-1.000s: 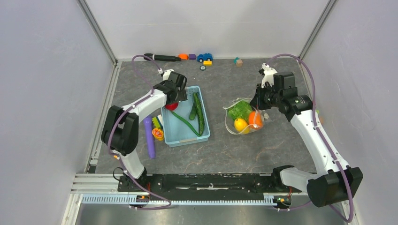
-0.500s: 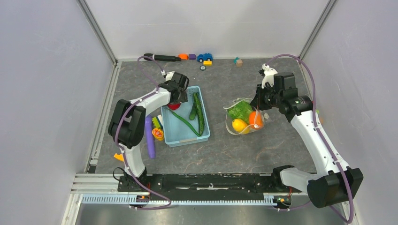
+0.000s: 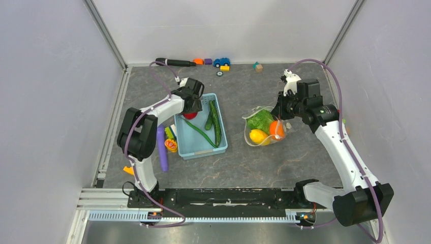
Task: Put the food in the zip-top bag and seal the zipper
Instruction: Pick up the fake fruit from the bin, then place the fake fruit in the zipper food storage bag.
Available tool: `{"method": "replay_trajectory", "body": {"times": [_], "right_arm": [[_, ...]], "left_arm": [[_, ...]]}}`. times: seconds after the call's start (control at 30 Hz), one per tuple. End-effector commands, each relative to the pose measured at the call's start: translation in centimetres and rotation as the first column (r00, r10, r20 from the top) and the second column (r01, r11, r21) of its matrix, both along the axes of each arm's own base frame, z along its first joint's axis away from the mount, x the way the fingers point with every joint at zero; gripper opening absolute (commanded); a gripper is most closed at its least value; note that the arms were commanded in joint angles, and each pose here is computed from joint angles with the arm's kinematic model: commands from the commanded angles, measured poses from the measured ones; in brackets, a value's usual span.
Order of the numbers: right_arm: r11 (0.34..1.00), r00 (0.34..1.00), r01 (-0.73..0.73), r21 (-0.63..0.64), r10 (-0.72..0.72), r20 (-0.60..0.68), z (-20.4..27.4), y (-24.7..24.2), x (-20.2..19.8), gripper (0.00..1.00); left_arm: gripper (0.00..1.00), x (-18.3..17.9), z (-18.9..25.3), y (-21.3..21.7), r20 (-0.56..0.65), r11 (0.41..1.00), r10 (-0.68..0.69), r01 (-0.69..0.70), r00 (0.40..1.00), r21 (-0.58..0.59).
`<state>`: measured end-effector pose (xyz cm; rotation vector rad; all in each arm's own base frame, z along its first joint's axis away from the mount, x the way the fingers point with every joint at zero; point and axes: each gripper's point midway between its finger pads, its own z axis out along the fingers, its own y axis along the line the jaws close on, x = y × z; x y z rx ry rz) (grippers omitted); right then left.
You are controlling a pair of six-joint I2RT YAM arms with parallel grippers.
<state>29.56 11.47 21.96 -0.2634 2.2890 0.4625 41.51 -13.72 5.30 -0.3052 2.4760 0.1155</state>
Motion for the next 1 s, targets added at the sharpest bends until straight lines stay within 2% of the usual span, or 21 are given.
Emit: {"method": "replay_trajectory", "body": {"times": [0.0, 0.13, 0.23, 0.3, 0.37, 0.47, 0.57, 0.63, 0.8, 0.87, 0.97], "right_arm": [[1.000, 0.997, 0.003, 0.005, -0.003, 0.076, 1.6, -0.2, 0.5, 0.00], [1.000, 0.997, 0.001, 0.020, -0.003, 0.083, 2.1, 0.0, 0.3, 0.00], [1.000, 0.996, 0.007, 0.026, -0.009, 0.084, 2.2, 0.0, 0.3, 0.00], [0.999, 0.997, 0.006, 0.033, -0.009, 0.079, 2.1, 0.1, 0.2, 0.00], [0.999, 0.997, 0.003, 0.046, -0.007, 0.079, 2.2, 0.3, 0.2, 0.00], [0.998, 0.996, -0.005, 0.069, -0.001, 0.085, 2.6, 0.7, 0.1, 0.00], [0.996, 0.996, -0.011, 0.088, 0.003, 0.088, 2.8, 0.9, 0.0, 0.00], [0.995, 0.996, -0.016, 0.102, 0.007, 0.092, 3.0, 1.1, -0.2, 0.00], [0.985, 0.994, -0.063, 0.159, 0.048, 0.094, 3.2, 2.2, -0.8, 0.00], [0.983, 0.994, -0.072, 0.168, 0.056, 0.099, 3.5, 2.4, -0.9, 0.00], [0.977, 0.992, -0.092, 0.191, 0.073, 0.107, 4.1, 2.8, -1.2, 0.00]], "left_arm": [[0.33, -0.2, 4.2, -1.3, 0.074, 0.994, -0.033, 0.041, 0.997, -0.104], [0.29, -1.9, 7.8, -3.0, 0.180, 0.964, -0.127, 0.164, 0.975, -0.207], [0.28, -3.6, 12.1, -6.6, 0.325, 0.876, -0.265, 0.368, 0.908, -0.313], [0.27, -5.6, 15.2, -9.6, 0.425, 0.779, -0.367, 0.523, 0.828, -0.345], [0.27, -8.2, 18.0, -12.8, 0.511, 0.673, -0.468, 0.665, 0.721, -0.323], [0.29, -13.1, 21.2, -17.7, 0.598, 0.497, -0.613, 0.840, 0.517, -0.217], [0.31, -16.9, 23.3, -21.6, 0.643, 0.350, -0.679, 0.926, 0.355, -0.142], [0.32, -18.4, 24.0, -23.5, 0.659, 0.279, -0.690, 0.950, 0.300, -0.141], [0.32, -18.9, 23.7, -26.6, 0.655, 0.241, -0.701, 0.958, 0.282, -0.154], [0.32, -18.6, 23.2, -27.5, 0.645, 0.258, -0.709, 0.956, 0.286, -0.141], [0.34, -17.7, 21.9, -28.4, 0.615, 0.304, -0.720, 0.942, 0.323, -0.139]]}}
